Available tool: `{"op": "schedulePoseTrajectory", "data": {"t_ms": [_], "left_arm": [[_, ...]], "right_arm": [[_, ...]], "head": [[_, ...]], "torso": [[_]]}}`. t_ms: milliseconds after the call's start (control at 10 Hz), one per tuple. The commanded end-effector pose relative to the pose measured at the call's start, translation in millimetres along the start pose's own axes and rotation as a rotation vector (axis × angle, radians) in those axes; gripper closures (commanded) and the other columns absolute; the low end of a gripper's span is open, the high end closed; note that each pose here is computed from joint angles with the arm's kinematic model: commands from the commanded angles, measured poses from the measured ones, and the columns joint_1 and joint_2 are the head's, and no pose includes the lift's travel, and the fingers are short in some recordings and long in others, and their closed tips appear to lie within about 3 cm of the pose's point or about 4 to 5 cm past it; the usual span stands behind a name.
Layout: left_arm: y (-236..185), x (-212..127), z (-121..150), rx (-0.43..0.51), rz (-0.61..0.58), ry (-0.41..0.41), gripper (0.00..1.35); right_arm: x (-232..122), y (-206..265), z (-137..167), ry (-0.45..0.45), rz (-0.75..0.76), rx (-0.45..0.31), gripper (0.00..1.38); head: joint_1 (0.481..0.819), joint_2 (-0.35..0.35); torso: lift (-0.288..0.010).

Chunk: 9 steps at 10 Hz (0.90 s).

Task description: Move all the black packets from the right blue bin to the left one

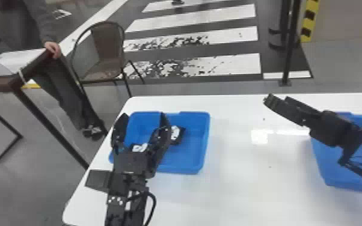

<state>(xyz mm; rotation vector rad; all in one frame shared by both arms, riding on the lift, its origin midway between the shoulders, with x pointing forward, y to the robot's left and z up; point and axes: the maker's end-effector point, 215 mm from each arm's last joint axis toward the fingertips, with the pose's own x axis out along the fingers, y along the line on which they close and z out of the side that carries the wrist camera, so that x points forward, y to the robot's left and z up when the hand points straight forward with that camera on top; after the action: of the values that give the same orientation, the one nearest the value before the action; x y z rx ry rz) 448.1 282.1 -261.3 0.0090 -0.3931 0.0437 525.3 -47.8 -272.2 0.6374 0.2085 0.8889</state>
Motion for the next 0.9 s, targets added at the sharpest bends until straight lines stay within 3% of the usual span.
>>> {"op": "schedulePoseTrajectory", "data": {"t_ms": [0,100,300,500,600,800], "left_arm": [[-14,-14,26,-0.106,0.006,-0.06,0.19],[-22,-20,38,-0.147,0.008,-0.093,0.19],[-30,-32,42,-0.219,0.019,-0.104,0.18],[-38,-35,43,-0.24,0.006,-0.098,0.18],[-36,-36,42,-0.248,0.013,-0.095,0.18],[-38,-35,40,-0.25,0.011,-0.087,0.18]], "right_arm": [[-28,-38,29,-0.017,-0.147,-0.16,0.04],[-55,-66,49,-0.026,-0.273,-0.257,0.05],[-133,-116,65,0.037,-0.572,-0.372,0.07],[-199,-143,52,0.11,-0.769,-0.37,0.09],[-217,-147,41,0.143,-0.826,-0.361,0.11],[-253,-157,17,0.223,-0.938,-0.337,0.11]], "head": [[0.686,0.279],[0.683,0.236],[0.688,0.122],[0.695,0.026],[0.695,-0.031],[0.695,-0.08]], "torso": [[-0.14],[-0.14],[-0.14],[-0.14],[-0.14],[-0.14]]}}
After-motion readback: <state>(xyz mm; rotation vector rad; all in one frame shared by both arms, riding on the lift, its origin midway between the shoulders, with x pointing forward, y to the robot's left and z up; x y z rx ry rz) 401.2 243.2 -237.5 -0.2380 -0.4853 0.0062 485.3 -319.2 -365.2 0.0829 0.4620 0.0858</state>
